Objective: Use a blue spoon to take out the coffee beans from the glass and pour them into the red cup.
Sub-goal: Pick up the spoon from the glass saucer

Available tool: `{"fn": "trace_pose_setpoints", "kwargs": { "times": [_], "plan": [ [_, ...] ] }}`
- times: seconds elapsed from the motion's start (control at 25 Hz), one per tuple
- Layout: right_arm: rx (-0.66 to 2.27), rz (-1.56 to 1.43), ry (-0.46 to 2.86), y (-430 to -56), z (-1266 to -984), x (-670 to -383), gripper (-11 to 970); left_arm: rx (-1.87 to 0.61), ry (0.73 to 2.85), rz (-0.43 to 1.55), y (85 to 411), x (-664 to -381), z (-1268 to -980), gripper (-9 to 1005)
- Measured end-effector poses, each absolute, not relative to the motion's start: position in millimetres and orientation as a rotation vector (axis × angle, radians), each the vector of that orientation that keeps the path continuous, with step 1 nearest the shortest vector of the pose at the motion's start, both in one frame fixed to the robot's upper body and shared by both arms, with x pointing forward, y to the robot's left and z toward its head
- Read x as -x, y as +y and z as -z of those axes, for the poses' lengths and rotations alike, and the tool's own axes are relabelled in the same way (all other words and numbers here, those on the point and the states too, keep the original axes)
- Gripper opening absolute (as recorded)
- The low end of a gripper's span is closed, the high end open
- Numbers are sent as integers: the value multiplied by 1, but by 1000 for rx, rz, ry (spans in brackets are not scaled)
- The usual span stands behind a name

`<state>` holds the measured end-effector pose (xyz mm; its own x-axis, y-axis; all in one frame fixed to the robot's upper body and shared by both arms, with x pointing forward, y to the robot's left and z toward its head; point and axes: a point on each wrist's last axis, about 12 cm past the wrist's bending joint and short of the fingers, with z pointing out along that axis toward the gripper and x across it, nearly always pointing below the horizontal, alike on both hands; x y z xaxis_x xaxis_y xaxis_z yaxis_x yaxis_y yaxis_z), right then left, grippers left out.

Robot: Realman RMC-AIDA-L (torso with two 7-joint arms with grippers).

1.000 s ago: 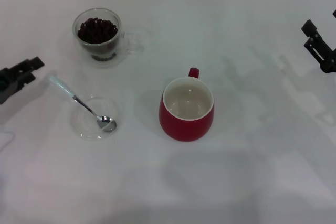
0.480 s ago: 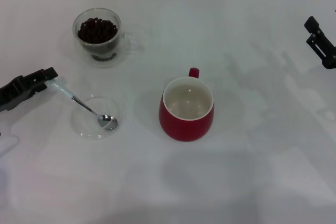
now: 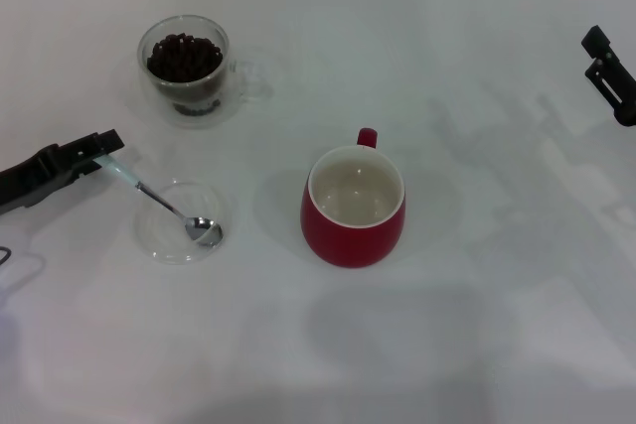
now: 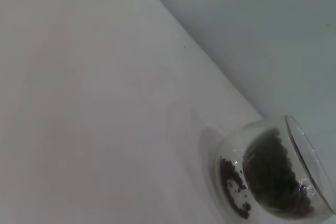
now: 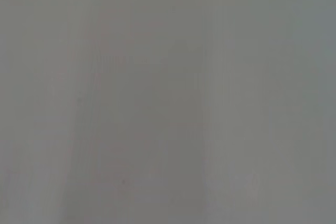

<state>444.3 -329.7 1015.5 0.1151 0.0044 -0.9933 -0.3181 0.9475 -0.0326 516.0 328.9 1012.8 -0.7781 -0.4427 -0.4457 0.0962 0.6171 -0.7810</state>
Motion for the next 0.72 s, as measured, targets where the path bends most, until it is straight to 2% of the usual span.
{"fn": "trace_pose_setpoints", "kwargs": {
  "times": [0.52,0.72],
  "plan": [
    [262,-244,1435,-329,-1017,-445,754,274,2224,1126,325,-511,-1008,633],
    [266,-249,1433,-328,-1017,-446,755,247,2223,1115,325,-509,-1007,454]
  ]
}}
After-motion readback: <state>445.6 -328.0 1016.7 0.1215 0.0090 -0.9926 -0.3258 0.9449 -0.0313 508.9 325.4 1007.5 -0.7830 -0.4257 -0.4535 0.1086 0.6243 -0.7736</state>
